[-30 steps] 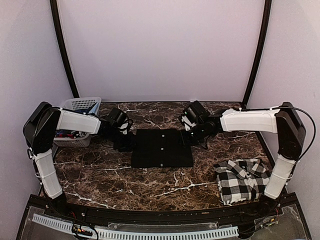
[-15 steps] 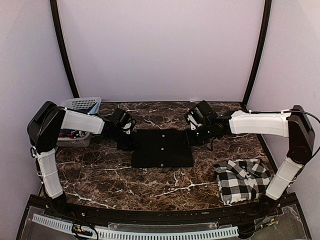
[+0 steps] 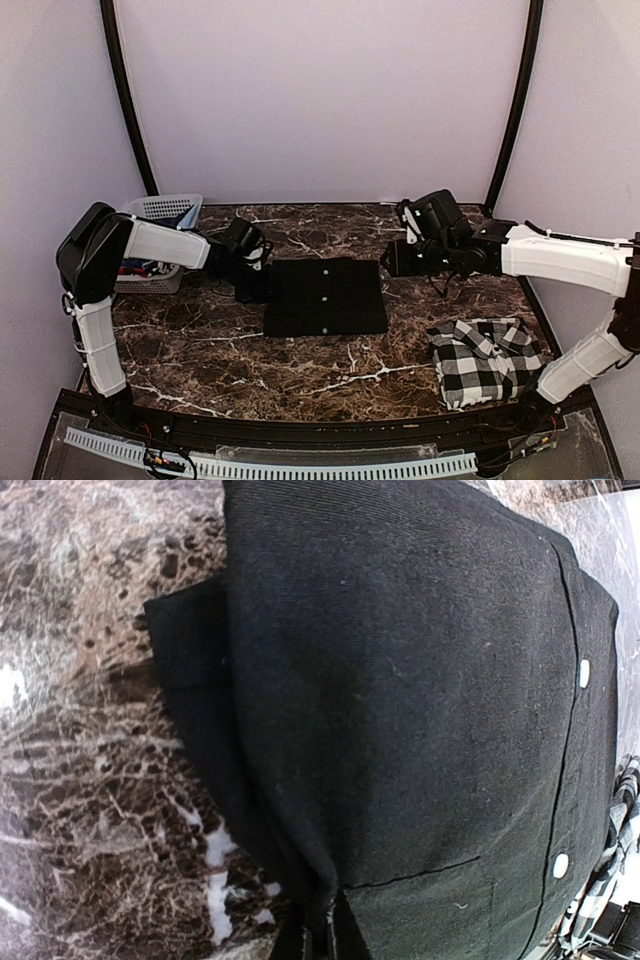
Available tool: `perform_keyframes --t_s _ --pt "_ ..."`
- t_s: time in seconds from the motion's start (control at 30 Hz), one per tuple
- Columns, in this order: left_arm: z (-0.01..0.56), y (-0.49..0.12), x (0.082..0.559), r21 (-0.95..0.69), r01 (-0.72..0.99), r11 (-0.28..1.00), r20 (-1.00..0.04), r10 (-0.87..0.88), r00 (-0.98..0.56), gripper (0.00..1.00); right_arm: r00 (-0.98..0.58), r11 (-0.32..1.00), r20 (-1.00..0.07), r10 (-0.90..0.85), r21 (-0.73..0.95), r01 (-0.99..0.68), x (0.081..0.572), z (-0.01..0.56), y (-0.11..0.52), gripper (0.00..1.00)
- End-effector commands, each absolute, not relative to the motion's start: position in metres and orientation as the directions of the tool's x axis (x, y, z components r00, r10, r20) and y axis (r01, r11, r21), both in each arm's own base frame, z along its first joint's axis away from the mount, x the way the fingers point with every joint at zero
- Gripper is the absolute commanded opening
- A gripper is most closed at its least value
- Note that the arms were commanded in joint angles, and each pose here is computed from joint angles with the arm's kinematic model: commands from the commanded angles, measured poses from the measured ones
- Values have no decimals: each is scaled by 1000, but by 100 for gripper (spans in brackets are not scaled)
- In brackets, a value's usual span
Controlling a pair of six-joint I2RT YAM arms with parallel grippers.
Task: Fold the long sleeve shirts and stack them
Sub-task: Pick up the square-folded shirt from the center of the board, then turn over the square-folded shirt at the center of the board.
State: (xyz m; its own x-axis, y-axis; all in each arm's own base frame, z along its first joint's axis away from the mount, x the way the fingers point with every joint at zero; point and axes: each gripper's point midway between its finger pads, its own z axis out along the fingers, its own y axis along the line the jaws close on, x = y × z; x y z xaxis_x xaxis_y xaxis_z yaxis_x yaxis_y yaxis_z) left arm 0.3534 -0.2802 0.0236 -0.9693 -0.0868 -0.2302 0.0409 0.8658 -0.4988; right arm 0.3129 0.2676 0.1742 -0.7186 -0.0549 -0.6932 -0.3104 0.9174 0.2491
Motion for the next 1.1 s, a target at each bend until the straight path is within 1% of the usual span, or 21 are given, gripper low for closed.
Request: perform_keyframes --t_s 0.0,0.2,0.33,0.47,0.53,0.77,0.87,1.07 --pt "22 -265 331 -447 44 893 -185 -44 -982 0 -685 943 -729 1 229 -243 322 178 248 41" --pt "34 -253 324 -443 78 893 -205 -16 -979 0 -725 942 -687 56 276 -189 320 155 235 41" --pt "38 -248 319 -441 99 892 -204 8 -979 0 -756 933 -652 57 304 -192 315 138 241 44" --pt "47 -245 315 -440 135 888 -216 42 -975 0 -794 927 -607 37 317 -199 308 120 255 43" --pt "51 -244 313 -435 152 887 -224 56 -973 0 -809 926 -588 30 322 -199 307 111 263 42" --pt "68 -242 310 -445 179 878 -242 74 -967 0 -851 916 -525 -7 337 -215 305 88 297 31" --pt "74 -242 311 -446 187 875 -253 77 -964 0 -883 920 -469 -30 332 -208 301 68 308 27" --pt "93 -241 311 -452 209 867 -281 84 -956 0 -909 937 -414 -42 298 -179 298 39 313 16"
